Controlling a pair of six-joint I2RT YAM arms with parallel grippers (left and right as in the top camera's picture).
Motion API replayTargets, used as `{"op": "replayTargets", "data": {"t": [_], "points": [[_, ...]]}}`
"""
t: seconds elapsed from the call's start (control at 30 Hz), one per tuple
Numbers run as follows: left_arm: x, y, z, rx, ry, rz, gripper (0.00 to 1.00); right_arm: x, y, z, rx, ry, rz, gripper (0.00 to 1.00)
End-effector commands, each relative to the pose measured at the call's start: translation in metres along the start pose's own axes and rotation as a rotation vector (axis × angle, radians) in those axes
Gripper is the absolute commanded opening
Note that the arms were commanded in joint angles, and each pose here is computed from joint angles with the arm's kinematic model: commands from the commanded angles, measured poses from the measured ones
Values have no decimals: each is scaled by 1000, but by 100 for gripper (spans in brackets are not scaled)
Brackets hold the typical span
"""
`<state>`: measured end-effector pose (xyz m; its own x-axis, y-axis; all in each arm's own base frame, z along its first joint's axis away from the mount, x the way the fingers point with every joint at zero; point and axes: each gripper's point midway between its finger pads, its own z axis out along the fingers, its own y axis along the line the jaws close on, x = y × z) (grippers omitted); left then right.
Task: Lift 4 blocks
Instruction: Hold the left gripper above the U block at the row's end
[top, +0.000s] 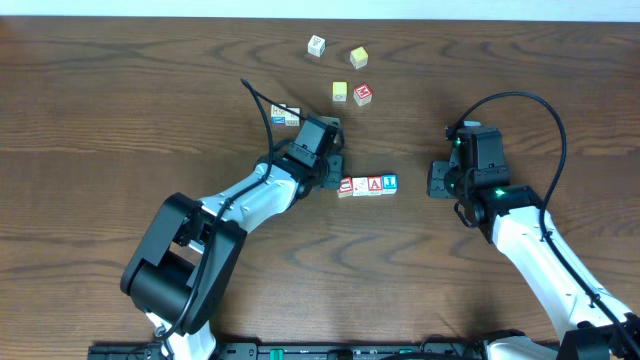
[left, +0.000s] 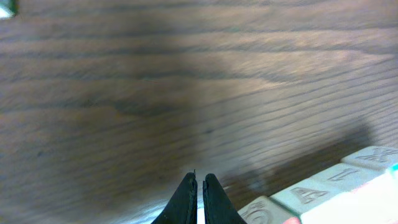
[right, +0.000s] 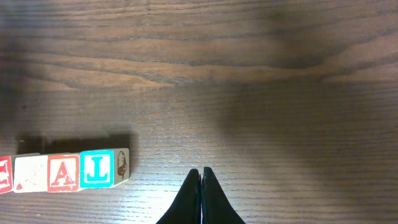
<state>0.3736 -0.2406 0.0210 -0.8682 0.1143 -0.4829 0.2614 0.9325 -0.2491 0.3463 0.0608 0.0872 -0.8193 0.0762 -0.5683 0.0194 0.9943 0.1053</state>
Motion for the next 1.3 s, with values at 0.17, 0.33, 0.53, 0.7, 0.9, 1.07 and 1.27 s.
{"op": "replayTargets", "data": {"t": [0.17, 0.33, 0.53, 0.7, 0.9, 1.07, 1.27], "points": [[13, 9, -2, -48, 68, -29, 7, -11, -3, -5, 12, -29, -2, 1], [17, 7, -3, -30, 88, -30, 7, -11, -3, -5, 12, -29, -2, 1], [21, -4, -3, 29, 111, -33, 7, -11, -3, -5, 12, -29, -2, 1], [23, -11, -4, 72, 128, -35, 7, -11, -3, -5, 12, -29, -2, 1], [25, -17, -5, 103, 140, -36, 7, -11, -3, -5, 12, -29, -2, 1], [25, -17, -5, 106, 140, -36, 7, -11, -3, -5, 12, -29, -2, 1], [23, -18, -4, 109, 132, -34, 7, -11, -3, -5, 12, -29, -2, 1]]}}
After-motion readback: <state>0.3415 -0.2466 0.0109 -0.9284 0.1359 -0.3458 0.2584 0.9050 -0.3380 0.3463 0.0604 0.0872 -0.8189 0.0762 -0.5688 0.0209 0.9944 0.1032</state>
